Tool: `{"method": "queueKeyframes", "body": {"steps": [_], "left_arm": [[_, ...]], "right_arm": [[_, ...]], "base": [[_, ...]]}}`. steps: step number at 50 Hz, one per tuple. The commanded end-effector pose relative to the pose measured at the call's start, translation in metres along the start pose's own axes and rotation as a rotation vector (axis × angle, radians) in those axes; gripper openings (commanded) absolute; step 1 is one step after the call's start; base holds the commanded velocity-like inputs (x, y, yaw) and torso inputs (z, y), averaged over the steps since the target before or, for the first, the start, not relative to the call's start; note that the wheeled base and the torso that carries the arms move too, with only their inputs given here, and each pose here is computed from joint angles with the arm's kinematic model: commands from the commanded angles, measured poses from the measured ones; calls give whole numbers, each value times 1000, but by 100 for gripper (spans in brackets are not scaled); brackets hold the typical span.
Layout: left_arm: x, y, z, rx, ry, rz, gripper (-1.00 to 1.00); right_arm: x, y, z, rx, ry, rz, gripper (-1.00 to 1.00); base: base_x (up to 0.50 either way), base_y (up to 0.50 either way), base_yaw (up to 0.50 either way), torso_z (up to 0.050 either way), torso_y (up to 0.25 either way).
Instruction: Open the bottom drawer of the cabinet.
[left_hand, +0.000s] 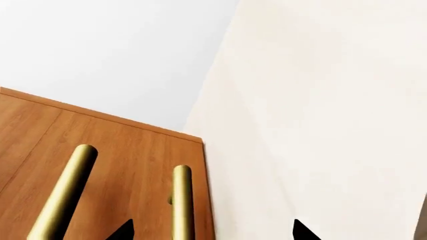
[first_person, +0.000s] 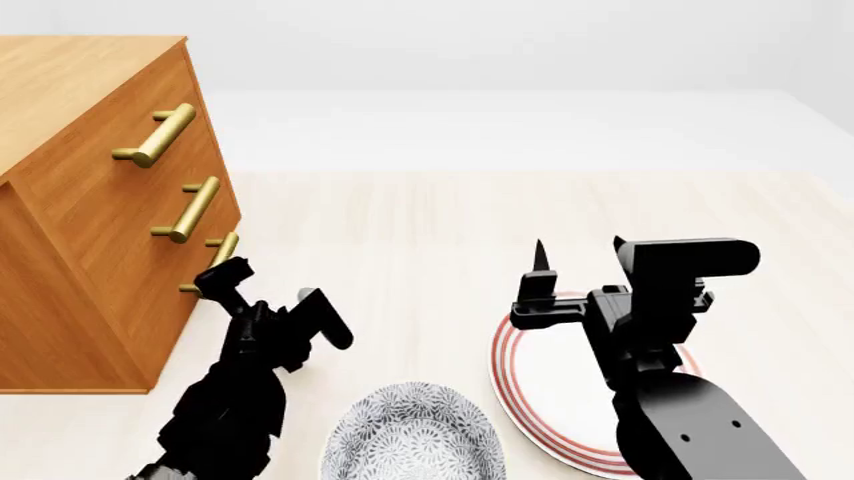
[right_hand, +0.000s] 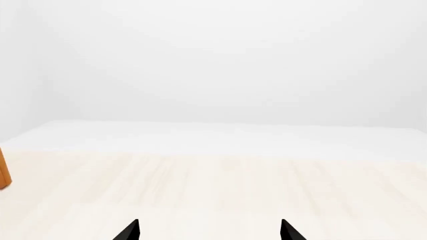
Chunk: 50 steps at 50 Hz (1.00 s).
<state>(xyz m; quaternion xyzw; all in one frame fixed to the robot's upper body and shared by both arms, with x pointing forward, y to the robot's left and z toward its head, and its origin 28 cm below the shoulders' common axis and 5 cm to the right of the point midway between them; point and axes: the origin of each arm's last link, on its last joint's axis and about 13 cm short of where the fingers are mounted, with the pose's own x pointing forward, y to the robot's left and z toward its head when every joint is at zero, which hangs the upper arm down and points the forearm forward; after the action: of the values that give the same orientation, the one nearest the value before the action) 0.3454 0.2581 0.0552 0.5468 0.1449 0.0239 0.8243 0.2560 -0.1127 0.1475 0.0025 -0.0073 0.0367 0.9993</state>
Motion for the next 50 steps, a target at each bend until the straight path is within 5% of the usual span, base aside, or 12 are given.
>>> {"method": "queueKeyframes", "body": {"steps": [1, 50], "left_arm": [[2, 2, -4, 17, 47, -6, 100], [20, 12, -21, 40, 209, 34, 100]], "right_arm": [[0, 0, -1, 3, 1, 1, 100], [-1, -1, -1, 10, 1, -2, 100]], "base": [[0, 0, 0, 0, 0], [0, 0, 0, 0, 0]]}}
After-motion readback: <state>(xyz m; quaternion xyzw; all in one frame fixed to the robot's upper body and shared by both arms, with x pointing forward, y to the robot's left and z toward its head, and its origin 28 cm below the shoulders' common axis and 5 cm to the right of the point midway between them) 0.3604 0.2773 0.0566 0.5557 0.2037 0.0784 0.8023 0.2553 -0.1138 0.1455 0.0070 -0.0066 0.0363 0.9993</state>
